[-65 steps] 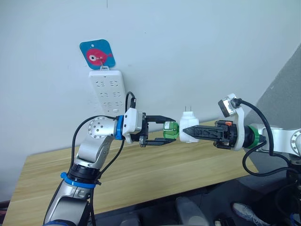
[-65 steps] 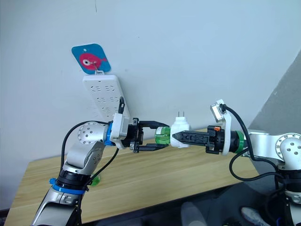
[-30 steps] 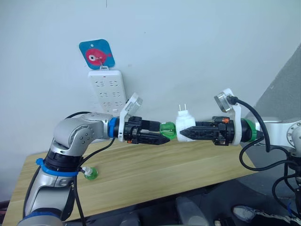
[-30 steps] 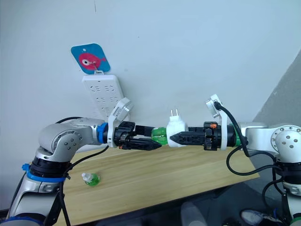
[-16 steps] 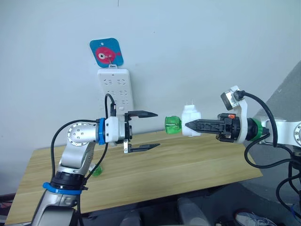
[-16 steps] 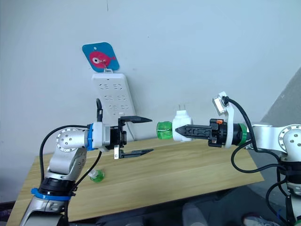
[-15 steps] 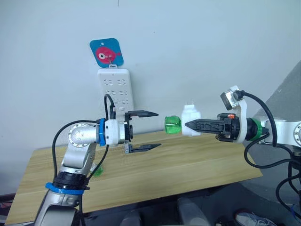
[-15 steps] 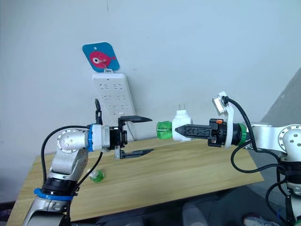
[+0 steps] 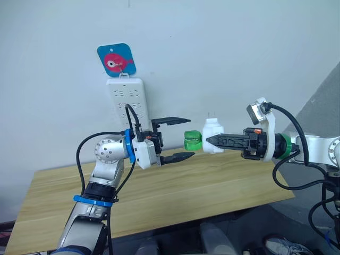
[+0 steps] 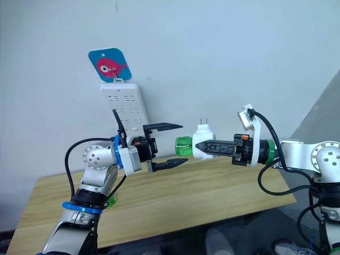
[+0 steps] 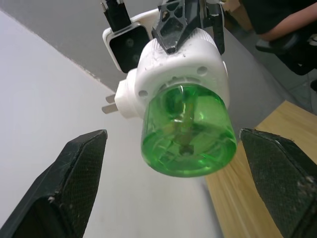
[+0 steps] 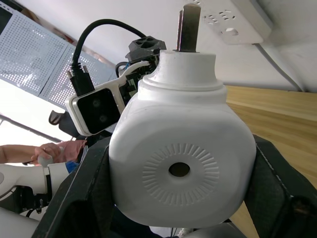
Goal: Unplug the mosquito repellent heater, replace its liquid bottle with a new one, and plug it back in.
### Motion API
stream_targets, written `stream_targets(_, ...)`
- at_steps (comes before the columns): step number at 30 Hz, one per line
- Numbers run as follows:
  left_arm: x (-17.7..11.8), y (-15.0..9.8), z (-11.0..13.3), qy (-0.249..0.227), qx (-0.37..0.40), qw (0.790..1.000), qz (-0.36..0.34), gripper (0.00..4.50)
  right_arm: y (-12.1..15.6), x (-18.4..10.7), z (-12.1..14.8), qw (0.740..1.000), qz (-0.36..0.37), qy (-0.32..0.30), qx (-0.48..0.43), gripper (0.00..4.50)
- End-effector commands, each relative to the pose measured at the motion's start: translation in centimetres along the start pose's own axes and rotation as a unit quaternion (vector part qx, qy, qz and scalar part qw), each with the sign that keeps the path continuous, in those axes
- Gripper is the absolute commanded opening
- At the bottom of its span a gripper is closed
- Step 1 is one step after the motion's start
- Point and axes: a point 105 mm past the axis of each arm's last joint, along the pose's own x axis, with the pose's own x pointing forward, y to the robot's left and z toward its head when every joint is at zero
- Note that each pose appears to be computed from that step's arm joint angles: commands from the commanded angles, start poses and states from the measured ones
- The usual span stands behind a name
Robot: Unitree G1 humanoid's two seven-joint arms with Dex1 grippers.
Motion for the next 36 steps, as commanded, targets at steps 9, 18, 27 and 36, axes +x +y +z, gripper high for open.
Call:
stream_targets(9, 0.5, 0.3, 1.0, -0.023, 0.007, 1.0, -0.003, 2.28, 1.5, 0.0, 0.8, 0.999, 0.025, -0.014, -0.02, 3.0)
stream_targets(18, -1.3, -0.7, -1.3, 0.079, -0.416, 0.906, -0.021, 2.28, 1.9, -0.2, 0.9, 0.998, 0.026, 0.004, -0.058, 3.0)
stream_targets(27, -0.9, 1.1, -1.1, 0.119, -0.708, 0.695, -0.038, 2.28, 3.0, -0.1, 0.5, 0.994, 0.063, 0.04, -0.082, 3.0)
stream_targets(36, -1.5, 0.4, 0.7, 0.119, -0.557, 0.816, -0.094, 3.59, 2.8, -0.3, 0.7, 0.995, 0.062, 0.033, -0.07, 3.0)
